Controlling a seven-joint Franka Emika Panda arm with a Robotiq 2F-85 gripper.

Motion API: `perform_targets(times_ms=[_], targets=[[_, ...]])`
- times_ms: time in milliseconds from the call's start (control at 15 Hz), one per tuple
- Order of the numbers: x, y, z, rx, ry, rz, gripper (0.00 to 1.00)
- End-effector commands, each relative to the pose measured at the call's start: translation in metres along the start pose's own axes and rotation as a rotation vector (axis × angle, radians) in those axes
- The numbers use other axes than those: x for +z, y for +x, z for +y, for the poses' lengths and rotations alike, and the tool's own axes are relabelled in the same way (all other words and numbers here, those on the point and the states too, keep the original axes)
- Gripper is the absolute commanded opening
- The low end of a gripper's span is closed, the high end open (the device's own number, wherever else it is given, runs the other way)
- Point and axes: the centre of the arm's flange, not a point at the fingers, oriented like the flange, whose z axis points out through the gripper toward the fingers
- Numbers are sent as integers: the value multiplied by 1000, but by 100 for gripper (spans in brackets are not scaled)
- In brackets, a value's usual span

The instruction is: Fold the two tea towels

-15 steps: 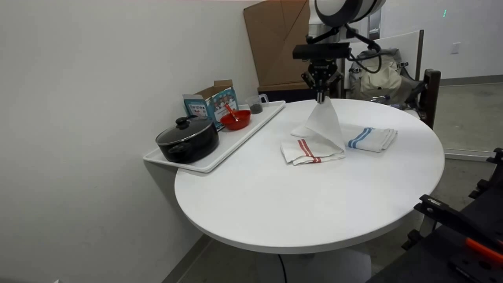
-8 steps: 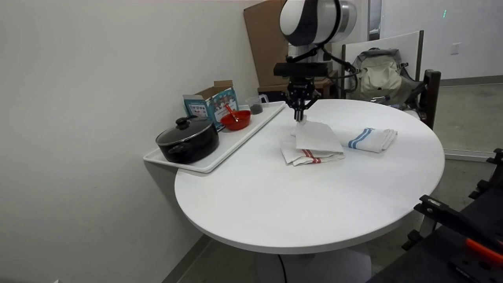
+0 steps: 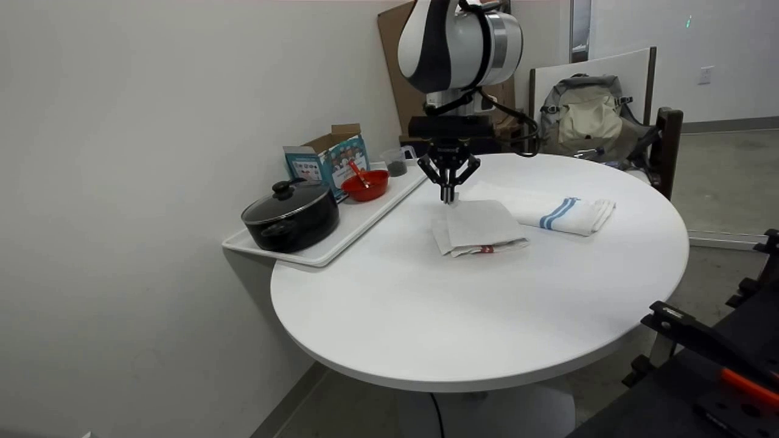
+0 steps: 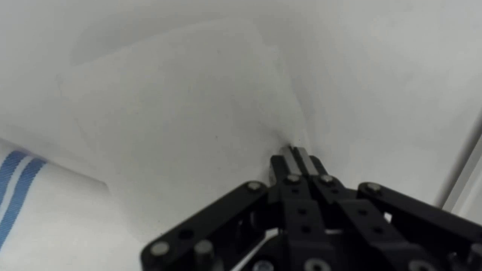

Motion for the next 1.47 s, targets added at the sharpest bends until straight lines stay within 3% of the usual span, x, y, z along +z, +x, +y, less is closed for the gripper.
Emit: perform_targets(times_ms=[0,267,333,400,667,867,1067,1400], targets=[[11,12,-6,8,5,42,0],[22,15,-14,2,-16,62,4],[25,14,-16,-2,-21,63,28],[27,11,-18,-15,-29,64,29],[22,-1,-17,-58,-17,54,57],[4,-3,4,-69,26,54,78],[-16,28,52,125,107,123,99],[-46,90,171,452,141,195,100]])
